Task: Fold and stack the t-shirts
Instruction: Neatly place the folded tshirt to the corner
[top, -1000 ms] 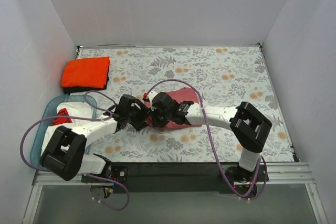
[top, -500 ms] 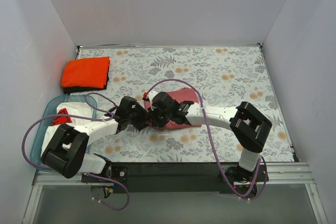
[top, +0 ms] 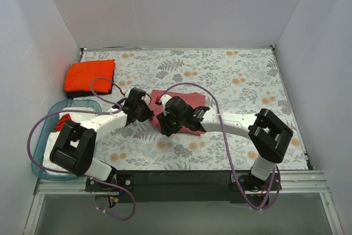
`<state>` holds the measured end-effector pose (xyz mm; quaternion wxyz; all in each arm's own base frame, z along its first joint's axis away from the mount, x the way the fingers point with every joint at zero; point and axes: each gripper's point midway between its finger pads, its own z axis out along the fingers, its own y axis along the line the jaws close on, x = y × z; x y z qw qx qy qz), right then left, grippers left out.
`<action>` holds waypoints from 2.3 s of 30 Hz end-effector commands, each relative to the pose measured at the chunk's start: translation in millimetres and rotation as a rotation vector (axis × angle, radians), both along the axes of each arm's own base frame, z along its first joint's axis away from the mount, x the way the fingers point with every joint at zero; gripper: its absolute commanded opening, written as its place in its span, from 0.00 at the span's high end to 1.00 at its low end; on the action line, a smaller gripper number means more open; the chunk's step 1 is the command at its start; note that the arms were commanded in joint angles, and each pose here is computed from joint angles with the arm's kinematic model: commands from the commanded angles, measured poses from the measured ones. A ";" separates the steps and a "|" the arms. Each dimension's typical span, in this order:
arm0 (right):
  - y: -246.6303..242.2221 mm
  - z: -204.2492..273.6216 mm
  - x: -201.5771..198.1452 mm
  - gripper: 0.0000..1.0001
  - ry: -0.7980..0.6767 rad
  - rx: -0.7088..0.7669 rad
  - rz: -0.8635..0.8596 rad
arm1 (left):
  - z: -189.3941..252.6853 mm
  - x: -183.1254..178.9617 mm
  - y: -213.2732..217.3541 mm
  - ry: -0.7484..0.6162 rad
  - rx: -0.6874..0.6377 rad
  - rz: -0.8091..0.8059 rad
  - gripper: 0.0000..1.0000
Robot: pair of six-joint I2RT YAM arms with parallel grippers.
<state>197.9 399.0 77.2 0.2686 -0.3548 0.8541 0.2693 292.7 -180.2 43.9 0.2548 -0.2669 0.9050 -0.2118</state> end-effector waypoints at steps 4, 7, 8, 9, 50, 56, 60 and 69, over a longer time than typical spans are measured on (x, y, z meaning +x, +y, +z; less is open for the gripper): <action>-64.9 44.7 32.1 0.30 -0.077 0.031 -0.180 | 24.3 78.7 71.7 -0.122 0.419 -0.002 1.00; -110.4 48.9 43.5 0.13 -0.114 -0.011 -0.270 | 35.6 111.0 92.4 -0.125 0.561 -0.015 1.00; -124.7 42.1 41.4 0.07 -0.113 -0.038 -0.289 | 38.8 117.9 97.6 -0.131 0.605 -0.038 1.00; -136.8 51.1 42.2 0.02 -0.146 -0.033 -0.309 | 44.9 126.4 105.3 -0.140 0.647 -0.021 1.00; -223.4 69.8 77.8 0.04 -0.106 -0.252 -0.446 | 216.5 237.8 367.0 -0.259 0.963 0.408 1.00; -219.4 67.9 80.3 0.04 -0.079 -0.270 -0.434 | 200.3 230.7 402.3 -0.198 1.003 0.464 1.00; -217.7 67.0 82.8 0.05 -0.064 -0.285 -0.432 | 187.0 228.6 418.4 -0.170 1.015 0.477 1.00; -214.6 63.6 82.2 0.05 -0.027 -0.298 -0.427 | 119.2 214.3 451.2 -0.008 1.067 0.512 0.95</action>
